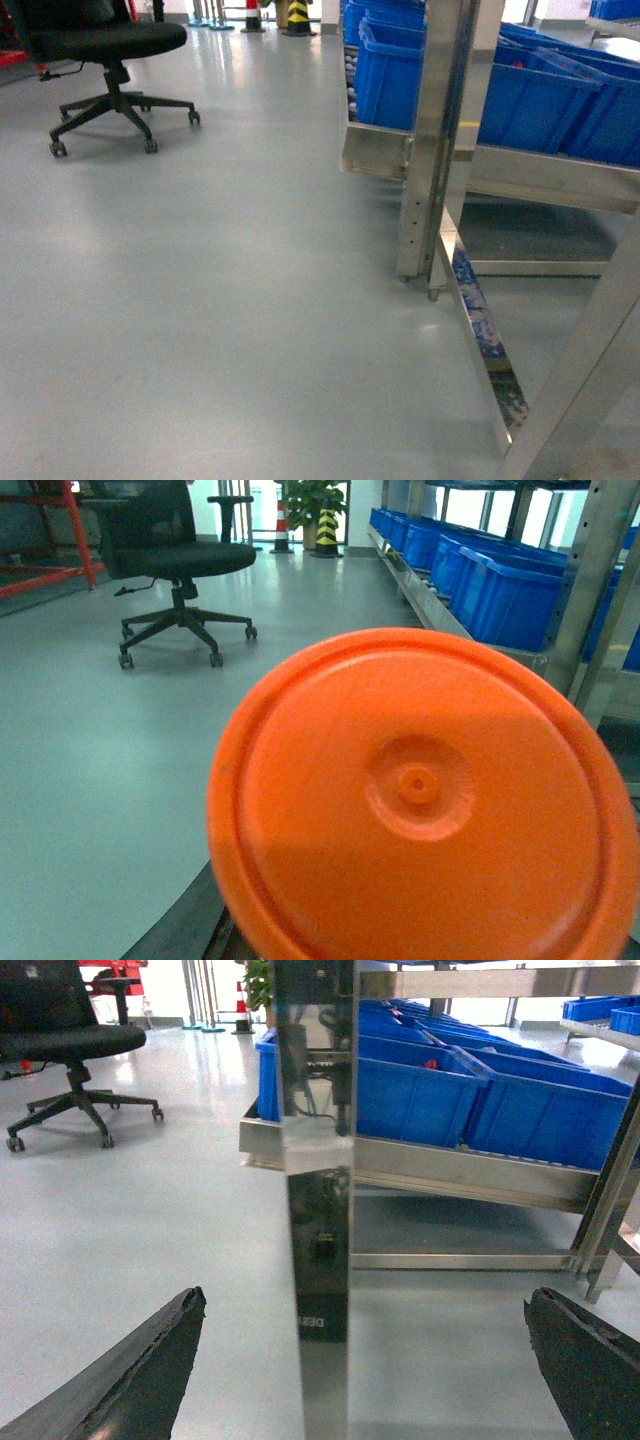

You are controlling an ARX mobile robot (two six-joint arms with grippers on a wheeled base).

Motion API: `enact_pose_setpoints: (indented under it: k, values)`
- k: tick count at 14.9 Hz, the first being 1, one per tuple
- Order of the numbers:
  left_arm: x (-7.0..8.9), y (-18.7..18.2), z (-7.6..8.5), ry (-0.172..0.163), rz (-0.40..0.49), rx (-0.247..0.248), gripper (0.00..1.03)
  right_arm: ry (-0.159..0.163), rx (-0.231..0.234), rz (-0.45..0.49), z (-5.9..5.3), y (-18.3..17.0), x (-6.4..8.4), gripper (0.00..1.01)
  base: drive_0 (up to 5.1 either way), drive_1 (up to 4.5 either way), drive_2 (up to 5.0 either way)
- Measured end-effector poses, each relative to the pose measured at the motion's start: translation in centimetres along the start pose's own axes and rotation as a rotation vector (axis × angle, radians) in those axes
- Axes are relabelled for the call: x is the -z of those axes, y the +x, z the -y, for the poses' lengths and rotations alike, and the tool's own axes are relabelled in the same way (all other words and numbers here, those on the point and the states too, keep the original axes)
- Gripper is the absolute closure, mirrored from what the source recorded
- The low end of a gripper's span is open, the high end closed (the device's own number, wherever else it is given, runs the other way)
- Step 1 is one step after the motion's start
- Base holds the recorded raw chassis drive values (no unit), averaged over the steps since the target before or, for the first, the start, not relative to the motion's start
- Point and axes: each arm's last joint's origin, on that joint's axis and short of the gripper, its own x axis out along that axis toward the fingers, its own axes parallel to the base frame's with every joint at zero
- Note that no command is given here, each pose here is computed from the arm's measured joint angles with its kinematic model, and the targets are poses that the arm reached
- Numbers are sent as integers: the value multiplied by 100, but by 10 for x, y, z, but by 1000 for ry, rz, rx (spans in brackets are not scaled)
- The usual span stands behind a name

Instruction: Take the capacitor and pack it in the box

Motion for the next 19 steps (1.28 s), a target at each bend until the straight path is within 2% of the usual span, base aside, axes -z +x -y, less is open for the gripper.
enact_pose_setpoints:
  k: [7, 19]
  values:
    - [0, 0, 0, 0, 0, 2, 59, 0, 0, 2, 0, 0, 0, 3, -485, 156, 338]
    - [0, 0, 0, 0, 0, 2, 59, 0, 0, 1, 0, 0, 0, 3, -500, 246, 246]
